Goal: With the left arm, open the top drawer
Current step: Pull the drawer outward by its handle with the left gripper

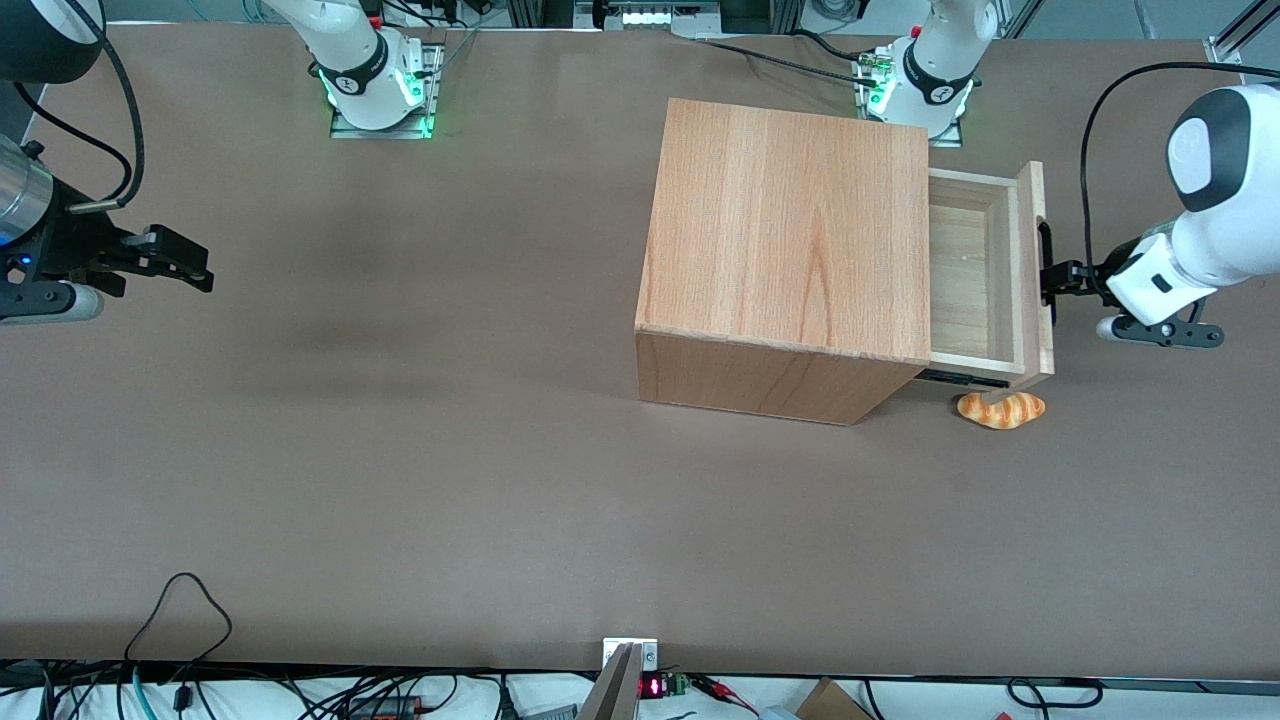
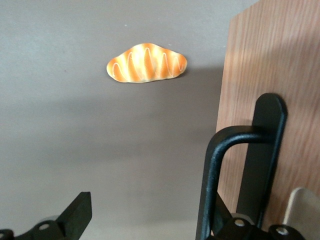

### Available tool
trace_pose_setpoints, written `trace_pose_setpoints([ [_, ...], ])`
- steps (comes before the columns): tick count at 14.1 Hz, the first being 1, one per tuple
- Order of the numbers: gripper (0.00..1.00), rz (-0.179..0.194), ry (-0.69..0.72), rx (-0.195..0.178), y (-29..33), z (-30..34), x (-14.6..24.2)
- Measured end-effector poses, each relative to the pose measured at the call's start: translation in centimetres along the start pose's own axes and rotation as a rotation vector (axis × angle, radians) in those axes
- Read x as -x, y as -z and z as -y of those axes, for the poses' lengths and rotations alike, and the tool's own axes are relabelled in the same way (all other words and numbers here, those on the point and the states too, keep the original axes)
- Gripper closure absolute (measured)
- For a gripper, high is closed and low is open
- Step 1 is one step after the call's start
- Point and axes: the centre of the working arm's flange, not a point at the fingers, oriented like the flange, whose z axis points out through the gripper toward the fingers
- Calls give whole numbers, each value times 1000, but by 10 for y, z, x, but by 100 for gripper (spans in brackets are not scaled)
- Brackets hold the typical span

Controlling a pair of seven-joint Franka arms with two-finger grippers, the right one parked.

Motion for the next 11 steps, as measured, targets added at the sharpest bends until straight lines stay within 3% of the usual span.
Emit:
trace_pose_setpoints([
  [11, 0, -17, 20, 8, -1, 30, 1],
])
